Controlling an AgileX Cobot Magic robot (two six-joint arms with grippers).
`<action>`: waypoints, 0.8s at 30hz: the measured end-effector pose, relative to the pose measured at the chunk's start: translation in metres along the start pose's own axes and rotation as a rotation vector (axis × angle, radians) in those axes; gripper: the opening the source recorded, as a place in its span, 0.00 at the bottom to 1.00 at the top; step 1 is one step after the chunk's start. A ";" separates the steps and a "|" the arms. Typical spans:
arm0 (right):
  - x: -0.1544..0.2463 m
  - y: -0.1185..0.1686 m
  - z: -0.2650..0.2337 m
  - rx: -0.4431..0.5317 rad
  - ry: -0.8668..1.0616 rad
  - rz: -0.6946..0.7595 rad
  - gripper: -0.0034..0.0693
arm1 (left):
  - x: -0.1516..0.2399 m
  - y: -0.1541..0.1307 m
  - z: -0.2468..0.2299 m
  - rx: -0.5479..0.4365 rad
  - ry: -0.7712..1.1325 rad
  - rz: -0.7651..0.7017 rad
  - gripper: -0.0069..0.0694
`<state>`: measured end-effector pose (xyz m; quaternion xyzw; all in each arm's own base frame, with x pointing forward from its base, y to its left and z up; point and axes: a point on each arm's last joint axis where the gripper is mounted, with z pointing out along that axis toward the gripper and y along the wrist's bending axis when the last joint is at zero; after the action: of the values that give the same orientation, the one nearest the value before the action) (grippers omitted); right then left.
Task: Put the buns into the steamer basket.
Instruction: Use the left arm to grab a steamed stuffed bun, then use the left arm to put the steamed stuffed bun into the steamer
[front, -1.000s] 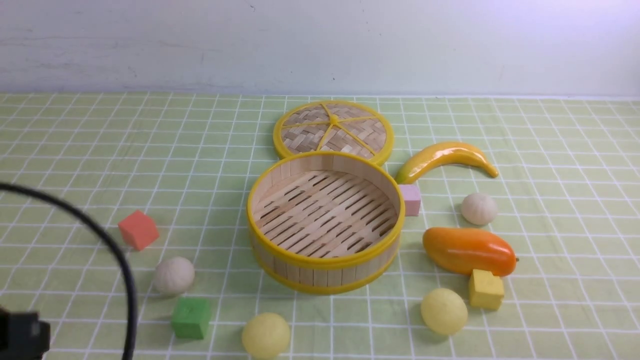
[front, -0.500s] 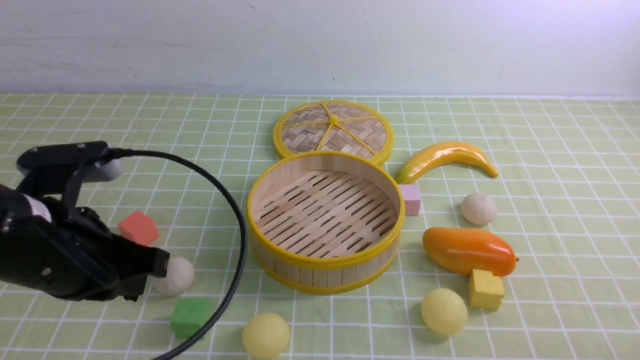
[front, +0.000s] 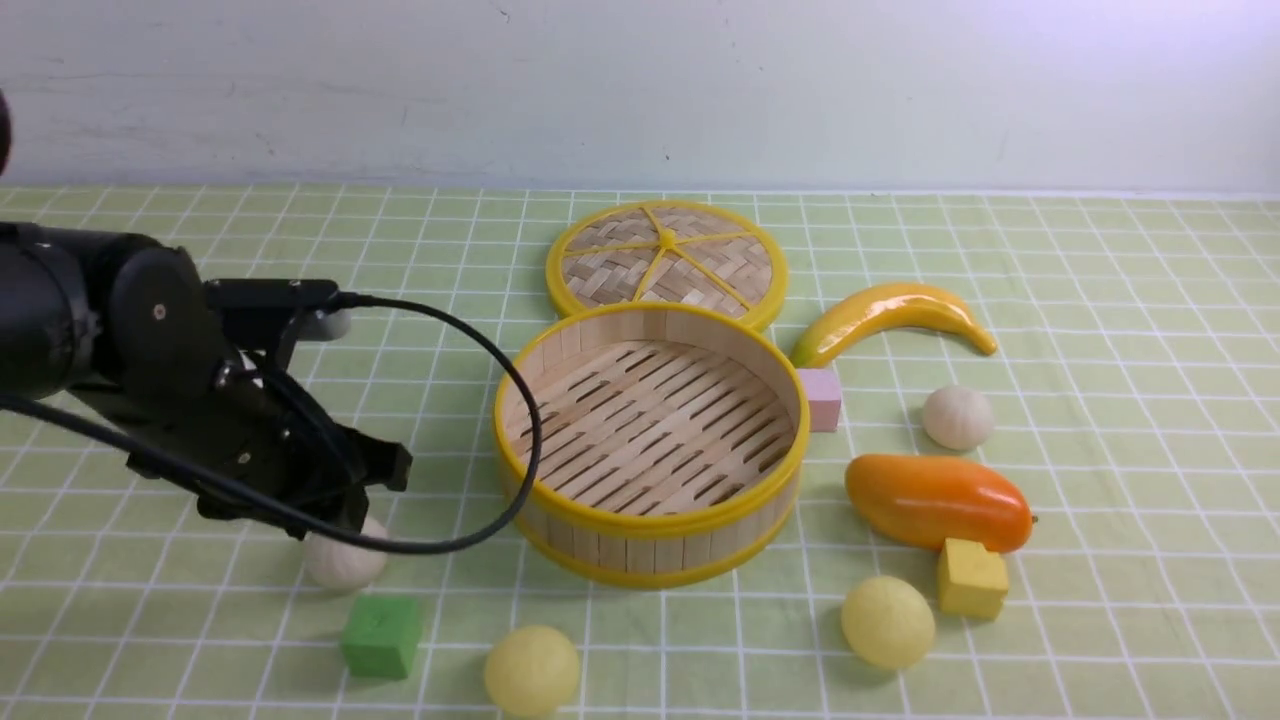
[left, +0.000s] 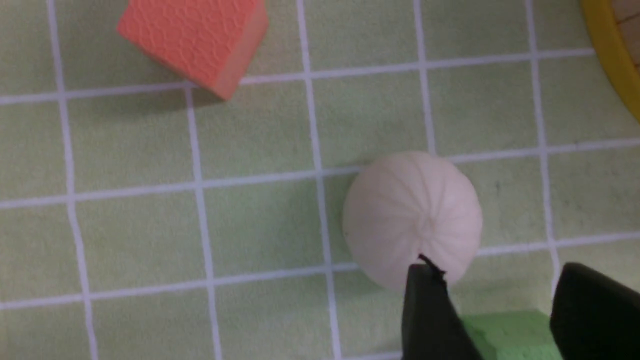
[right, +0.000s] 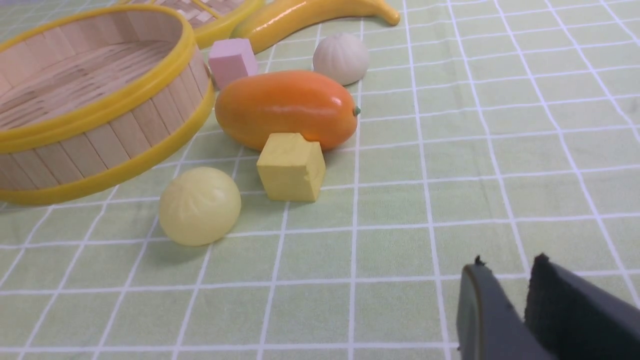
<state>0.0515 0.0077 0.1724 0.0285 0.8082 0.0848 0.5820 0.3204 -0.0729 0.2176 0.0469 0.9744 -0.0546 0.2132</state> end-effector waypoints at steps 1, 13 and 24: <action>0.000 0.000 0.000 0.000 0.000 0.000 0.24 | -0.001 0.000 0.005 -0.002 0.008 0.000 0.57; 0.000 0.000 0.000 0.000 0.000 0.000 0.26 | -0.001 0.001 0.030 -0.011 0.069 0.000 0.10; 0.000 0.000 0.000 0.000 0.000 0.000 0.26 | -0.028 -0.033 -0.064 0.065 -0.182 0.099 0.07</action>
<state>0.0515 0.0077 0.1724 0.0285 0.8082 0.0848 0.5820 0.3157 -0.0991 0.2901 0.0966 0.9451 -0.0797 0.3017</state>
